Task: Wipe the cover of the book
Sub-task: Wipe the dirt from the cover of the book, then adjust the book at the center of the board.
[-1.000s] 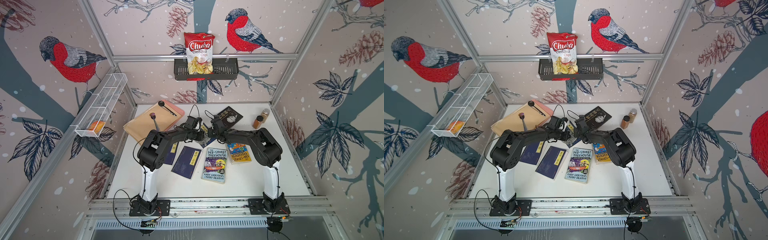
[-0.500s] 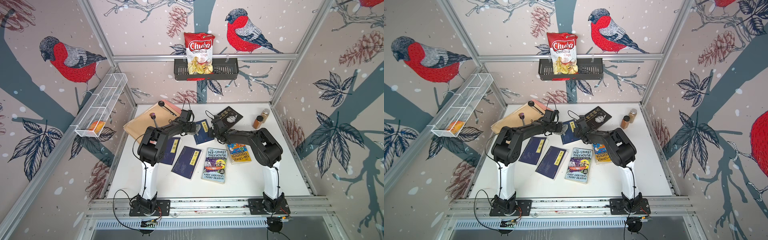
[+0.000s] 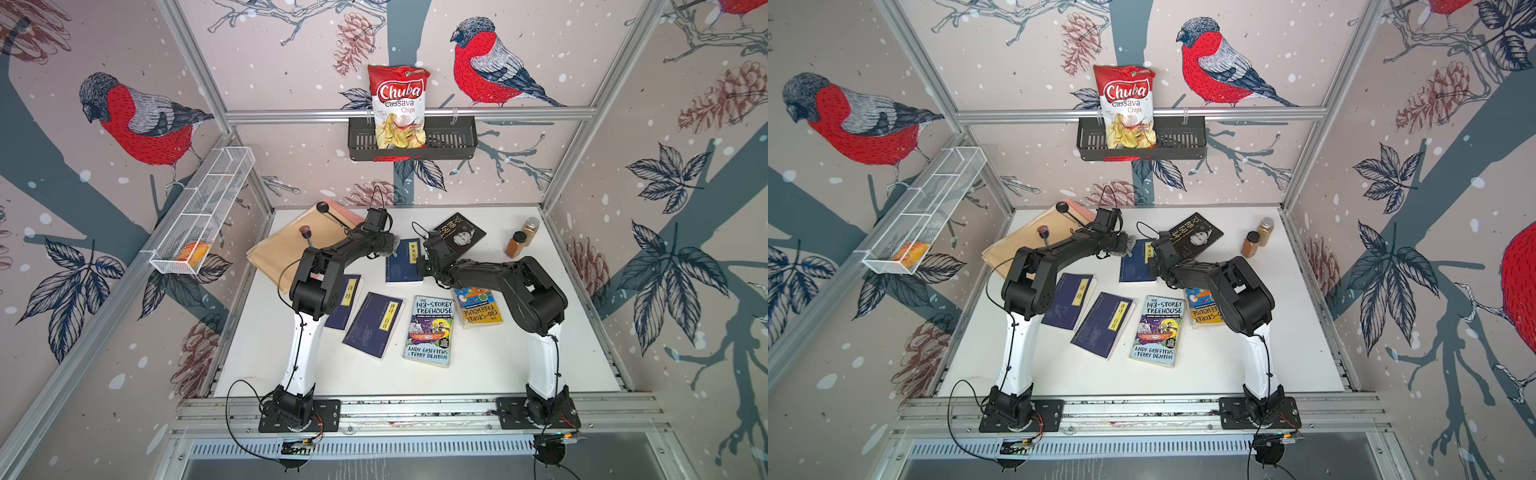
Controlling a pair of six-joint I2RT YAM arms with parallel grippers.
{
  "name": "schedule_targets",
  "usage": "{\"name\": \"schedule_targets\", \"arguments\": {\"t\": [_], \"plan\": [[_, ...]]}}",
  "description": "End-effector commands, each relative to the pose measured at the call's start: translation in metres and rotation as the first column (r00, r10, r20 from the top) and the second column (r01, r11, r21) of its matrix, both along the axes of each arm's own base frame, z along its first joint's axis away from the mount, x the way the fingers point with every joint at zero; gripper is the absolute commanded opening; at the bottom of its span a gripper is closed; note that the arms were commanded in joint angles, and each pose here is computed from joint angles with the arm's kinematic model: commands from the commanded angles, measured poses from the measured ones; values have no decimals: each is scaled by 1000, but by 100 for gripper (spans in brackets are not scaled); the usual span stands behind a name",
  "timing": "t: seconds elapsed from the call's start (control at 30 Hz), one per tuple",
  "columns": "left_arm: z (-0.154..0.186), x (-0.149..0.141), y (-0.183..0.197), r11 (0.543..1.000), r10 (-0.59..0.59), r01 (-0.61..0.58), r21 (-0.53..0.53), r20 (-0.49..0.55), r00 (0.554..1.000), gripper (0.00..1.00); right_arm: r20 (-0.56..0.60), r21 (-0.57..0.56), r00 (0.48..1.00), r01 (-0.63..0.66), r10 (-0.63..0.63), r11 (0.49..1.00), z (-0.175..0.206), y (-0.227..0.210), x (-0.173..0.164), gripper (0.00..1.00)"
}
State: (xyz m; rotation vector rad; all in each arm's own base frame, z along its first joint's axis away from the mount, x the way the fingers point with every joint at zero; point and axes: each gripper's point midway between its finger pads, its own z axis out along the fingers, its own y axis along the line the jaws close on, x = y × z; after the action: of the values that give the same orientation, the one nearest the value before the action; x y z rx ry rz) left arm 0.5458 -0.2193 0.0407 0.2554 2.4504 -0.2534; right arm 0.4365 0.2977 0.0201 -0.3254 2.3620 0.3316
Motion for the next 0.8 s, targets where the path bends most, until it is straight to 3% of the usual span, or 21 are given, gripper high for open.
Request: {"name": "schedule_targets", "arguments": {"t": [0.0,0.27,0.77], "plan": [[-9,-24,5,999,-31,33,29,-71,997,0,-267,-165,964,-50,4,985,-54,-33,-55,9],[-11,-72,-21,991,-126,130,26,-103,987,0,-282,-112,959,-76,41,991,-57,-16,-57,9],[6,-68,-6,996,-82,85,34,-88,993,0,-252,42,950,-181,185,983,-33,43,-68,9]]}}
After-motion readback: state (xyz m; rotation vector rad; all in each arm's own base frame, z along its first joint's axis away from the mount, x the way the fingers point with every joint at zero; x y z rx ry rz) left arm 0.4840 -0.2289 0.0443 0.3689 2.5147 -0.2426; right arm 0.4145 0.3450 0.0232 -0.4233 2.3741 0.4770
